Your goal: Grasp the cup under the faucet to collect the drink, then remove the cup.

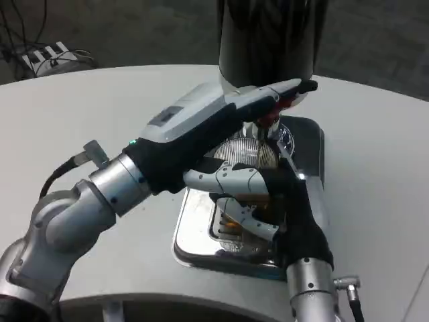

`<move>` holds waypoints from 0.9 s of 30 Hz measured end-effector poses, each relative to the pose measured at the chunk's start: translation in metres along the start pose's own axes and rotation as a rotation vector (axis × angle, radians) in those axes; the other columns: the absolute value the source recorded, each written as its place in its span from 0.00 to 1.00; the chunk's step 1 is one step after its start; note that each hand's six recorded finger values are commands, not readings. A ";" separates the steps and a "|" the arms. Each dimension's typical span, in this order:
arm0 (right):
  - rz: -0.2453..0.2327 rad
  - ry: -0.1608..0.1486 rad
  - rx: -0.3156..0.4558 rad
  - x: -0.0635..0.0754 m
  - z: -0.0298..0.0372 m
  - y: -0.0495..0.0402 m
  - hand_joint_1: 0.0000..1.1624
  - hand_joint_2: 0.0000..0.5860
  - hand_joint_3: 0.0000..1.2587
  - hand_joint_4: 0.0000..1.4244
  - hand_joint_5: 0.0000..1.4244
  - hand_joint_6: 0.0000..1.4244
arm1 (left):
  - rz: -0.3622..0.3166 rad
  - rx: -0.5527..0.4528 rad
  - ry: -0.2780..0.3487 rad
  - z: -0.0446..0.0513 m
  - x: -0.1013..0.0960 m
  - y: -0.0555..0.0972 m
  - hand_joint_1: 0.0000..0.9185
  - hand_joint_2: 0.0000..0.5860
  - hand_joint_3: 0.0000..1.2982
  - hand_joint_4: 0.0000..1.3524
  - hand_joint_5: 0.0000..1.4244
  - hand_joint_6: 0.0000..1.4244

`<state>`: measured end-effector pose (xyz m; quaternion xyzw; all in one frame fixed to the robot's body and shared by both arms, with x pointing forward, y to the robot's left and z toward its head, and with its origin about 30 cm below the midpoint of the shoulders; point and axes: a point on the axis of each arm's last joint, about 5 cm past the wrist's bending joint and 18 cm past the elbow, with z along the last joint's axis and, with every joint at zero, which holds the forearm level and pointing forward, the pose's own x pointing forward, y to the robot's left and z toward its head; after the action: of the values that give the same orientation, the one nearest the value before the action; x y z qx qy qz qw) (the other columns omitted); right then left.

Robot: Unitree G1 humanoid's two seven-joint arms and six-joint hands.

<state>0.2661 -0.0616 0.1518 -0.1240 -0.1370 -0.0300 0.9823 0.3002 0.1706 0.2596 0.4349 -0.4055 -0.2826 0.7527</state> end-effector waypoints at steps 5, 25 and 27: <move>0.007 -0.001 -0.005 0.002 0.0002 0.0011 0.74 0.32 0.10 0.11 0.11 0.16 | -0.001 0.005 0.001 0.0001 -0.001 0.001 0.00 0.13 0.10 0.07 0.13 0.08; -0.020 0.002 -0.001 0.003 -0.0004 0.0025 0.75 0.31 0.19 0.20 0.22 0.26 | 0.000 0.009 0.005 0.0000 -0.002 0.002 0.00 0.13 0.10 0.08 0.13 0.08; -0.029 0.001 -0.002 0.002 -0.0004 0.0030 0.76 0.31 0.22 0.24 0.26 0.31 | 0.000 0.009 0.005 0.0001 -0.002 0.002 0.00 0.13 0.10 0.08 0.13 0.08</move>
<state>0.2687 -0.0588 0.1514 -0.1232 -0.1380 -0.0443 0.9817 0.2991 0.1732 0.2603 0.4390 -0.4050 -0.2798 0.7516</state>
